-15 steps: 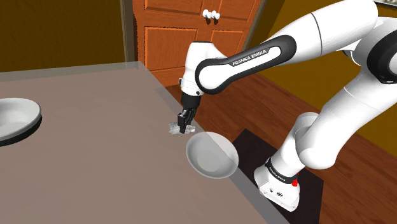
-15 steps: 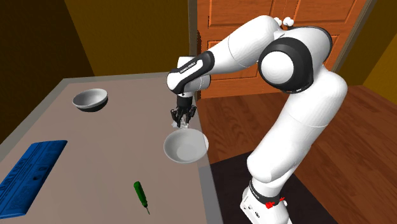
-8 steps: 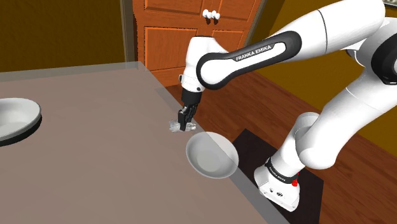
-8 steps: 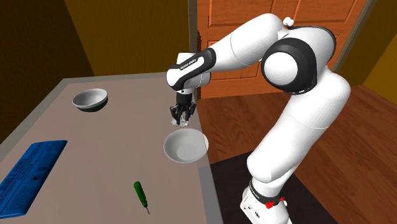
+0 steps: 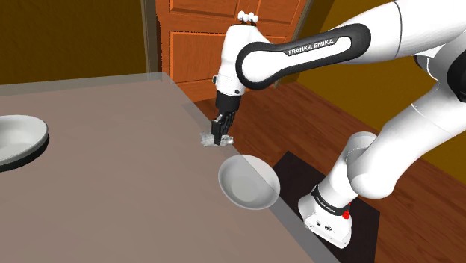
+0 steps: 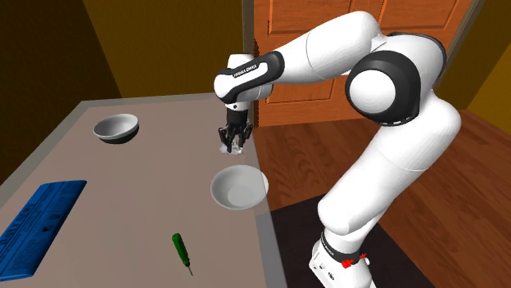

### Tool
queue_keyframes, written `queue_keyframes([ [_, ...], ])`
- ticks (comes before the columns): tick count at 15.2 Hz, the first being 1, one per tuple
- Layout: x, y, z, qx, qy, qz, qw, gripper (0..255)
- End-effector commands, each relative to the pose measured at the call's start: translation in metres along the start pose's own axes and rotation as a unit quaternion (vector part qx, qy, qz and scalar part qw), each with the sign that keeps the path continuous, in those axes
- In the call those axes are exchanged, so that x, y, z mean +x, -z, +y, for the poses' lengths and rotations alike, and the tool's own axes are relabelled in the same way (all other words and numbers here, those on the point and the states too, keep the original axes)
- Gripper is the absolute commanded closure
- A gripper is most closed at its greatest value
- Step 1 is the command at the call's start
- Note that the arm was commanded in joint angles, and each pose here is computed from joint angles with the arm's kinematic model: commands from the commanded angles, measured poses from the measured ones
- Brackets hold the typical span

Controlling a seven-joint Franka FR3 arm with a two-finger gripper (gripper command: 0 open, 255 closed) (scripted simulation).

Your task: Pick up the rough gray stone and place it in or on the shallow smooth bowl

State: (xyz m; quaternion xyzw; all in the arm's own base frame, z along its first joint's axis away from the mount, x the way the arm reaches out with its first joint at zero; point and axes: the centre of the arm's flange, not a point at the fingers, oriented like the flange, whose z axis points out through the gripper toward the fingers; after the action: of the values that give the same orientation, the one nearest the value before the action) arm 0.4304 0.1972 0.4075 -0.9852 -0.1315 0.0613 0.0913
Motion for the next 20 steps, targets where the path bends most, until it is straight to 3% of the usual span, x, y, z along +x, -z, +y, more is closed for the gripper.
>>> queue_keyframes([
  [1,0.0,0.009,-0.003,0.0,0.0,0.0,1.0,255],
  [14,-0.006,0.074,-0.016,0.0,0.0,0.0,1.0,255],
  [20,-0.078,0.06,-0.046,0.0,0.0,0.0,1.0,255],
])
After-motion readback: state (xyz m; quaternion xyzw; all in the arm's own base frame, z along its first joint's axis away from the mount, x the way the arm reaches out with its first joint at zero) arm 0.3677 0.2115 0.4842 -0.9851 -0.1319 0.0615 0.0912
